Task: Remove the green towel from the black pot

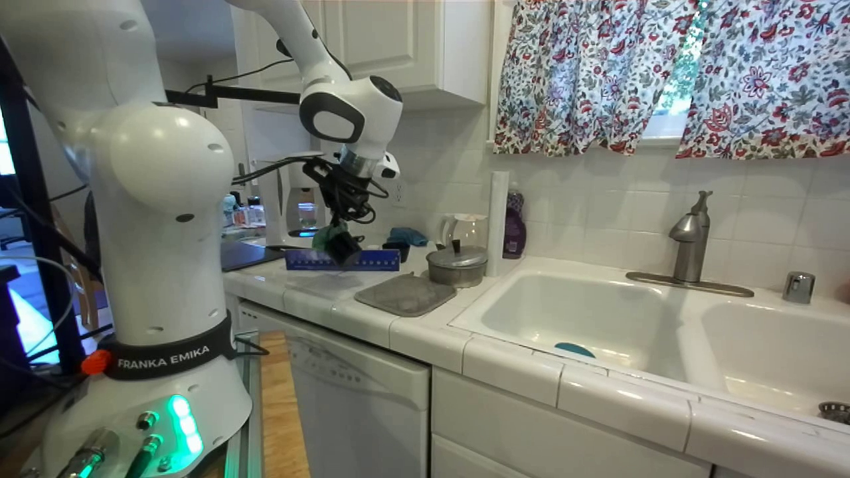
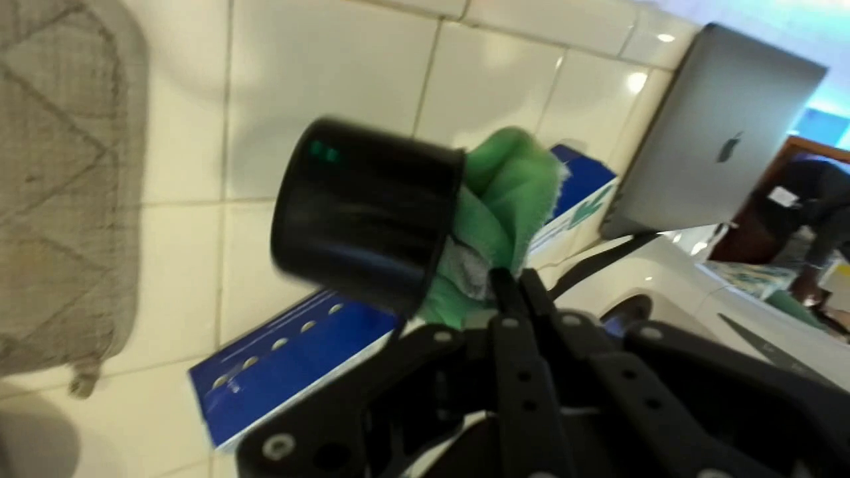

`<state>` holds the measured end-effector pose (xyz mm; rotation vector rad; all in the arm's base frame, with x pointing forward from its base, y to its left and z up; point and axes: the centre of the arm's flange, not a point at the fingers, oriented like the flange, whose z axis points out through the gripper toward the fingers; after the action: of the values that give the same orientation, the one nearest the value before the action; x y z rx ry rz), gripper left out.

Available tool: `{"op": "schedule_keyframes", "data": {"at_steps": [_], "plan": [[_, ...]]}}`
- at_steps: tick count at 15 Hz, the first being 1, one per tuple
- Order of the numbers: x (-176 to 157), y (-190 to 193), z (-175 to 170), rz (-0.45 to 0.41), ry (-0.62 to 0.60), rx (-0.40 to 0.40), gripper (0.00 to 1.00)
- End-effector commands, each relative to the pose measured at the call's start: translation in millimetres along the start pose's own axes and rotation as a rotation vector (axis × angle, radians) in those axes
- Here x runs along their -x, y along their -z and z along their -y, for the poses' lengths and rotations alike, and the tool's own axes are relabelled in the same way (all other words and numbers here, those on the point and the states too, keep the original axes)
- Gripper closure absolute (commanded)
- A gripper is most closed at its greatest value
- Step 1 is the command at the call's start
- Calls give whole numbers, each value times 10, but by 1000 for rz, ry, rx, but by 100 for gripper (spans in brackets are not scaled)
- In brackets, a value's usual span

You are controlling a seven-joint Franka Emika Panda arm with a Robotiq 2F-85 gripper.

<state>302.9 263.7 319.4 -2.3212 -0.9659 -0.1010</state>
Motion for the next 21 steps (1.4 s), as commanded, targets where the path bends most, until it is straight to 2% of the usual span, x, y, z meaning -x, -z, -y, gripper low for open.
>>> {"op": "schedule_keyframes", "data": {"at_steps": [1,2,3,4,5,6,7,8,9,10,11,12,13,14,15,16,17,18,19,20,21], "plan": [[-77,10,86,-3,-23,-15,99],[-28,89,200,11,36,-93,99],[-29,-43,168,3,9,-41,99],[-80,-67,36,-33,75,109,99],[-72,-47,68,-44,25,140,99],[-68,107,220,13,26,-77,99],[-65,176,260,-1,75,-101,99],[-99,57,199,-5,-3,-64,99],[-161,103,36,-61,81,83,99],[-165,132,22,-83,53,125,99],[-147,262,142,-8,-17,-82,99],[-115,317,200,-16,46,-118,99],[-114,201,199,-6,-41,-114,99],[-139,171,133,-90,24,50,99],[-156,174,151,-109,26,81,99],[-149,228,276,-29,-47,-72,99],[-140,238,325,-15,-16,-138,99],[-150,138,272,-68,-42,-63,99],[-187,160,144,-119,27,42,99],[-185,149,108,-124,28,100,99],[-174,272,201,-49,-11,-118,99]]}}
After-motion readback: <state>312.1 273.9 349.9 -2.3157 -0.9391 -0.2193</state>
